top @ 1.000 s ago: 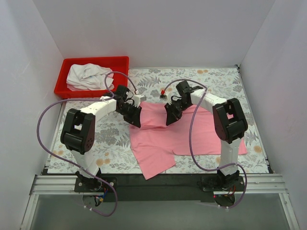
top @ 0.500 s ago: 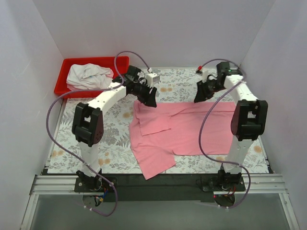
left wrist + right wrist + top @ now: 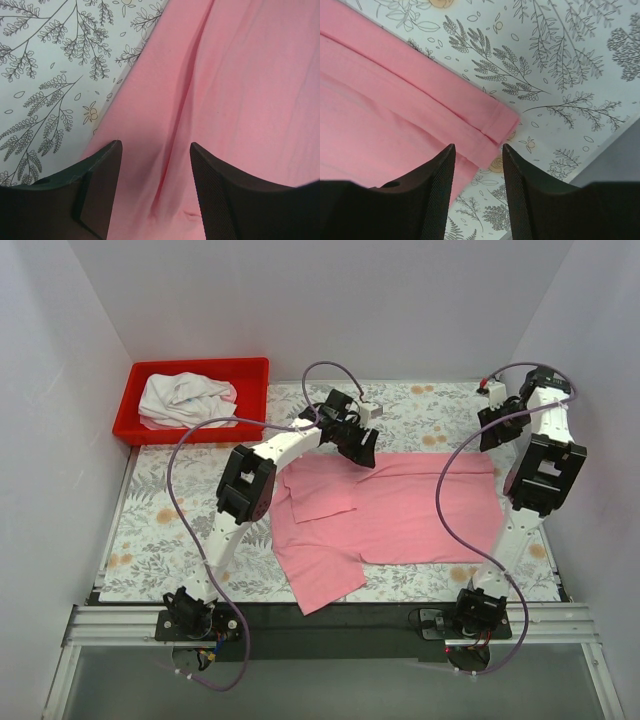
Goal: Fold and stack the t-shirts
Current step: Fold the tshirt
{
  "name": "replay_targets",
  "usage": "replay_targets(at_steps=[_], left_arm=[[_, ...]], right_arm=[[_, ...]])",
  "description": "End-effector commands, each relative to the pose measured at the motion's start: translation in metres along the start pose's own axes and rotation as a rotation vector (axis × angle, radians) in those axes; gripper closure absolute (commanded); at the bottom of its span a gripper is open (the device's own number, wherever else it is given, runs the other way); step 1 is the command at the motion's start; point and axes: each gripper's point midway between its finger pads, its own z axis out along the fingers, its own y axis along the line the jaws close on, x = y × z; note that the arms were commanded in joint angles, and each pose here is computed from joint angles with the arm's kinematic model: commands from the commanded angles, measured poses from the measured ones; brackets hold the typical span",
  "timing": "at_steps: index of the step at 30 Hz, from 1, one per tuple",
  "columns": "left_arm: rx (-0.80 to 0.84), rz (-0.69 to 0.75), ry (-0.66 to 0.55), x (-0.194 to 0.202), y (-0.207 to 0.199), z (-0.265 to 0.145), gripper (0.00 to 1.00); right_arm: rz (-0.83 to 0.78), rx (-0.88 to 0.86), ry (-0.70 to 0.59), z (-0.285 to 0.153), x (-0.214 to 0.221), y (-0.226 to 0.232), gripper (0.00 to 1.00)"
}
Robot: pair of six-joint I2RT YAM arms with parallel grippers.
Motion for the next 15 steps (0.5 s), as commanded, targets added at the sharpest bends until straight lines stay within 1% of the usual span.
replay_targets(at_steps=[1, 8, 15], left_arm=[[-0.019, 0.037, -0.113, -0.047, -0.007, -0.017, 0.44], [0.035, 0.024, -0.084, -0.033, -0.022, -0.006, 0.44], [0.074, 0.047, -0.068, -0.03, -0.043, 0.002, 0.44]], right_arm=[[-0.05, 0.005, 0.073, 0.004, 0.01, -0.004, 0.51], [-0.04, -0.013, 0.127, 0.013, 0.032, -0.005, 0.52], [-0.028, 0.02, 0.144, 0.007, 0.044, -0.021, 0.52]])
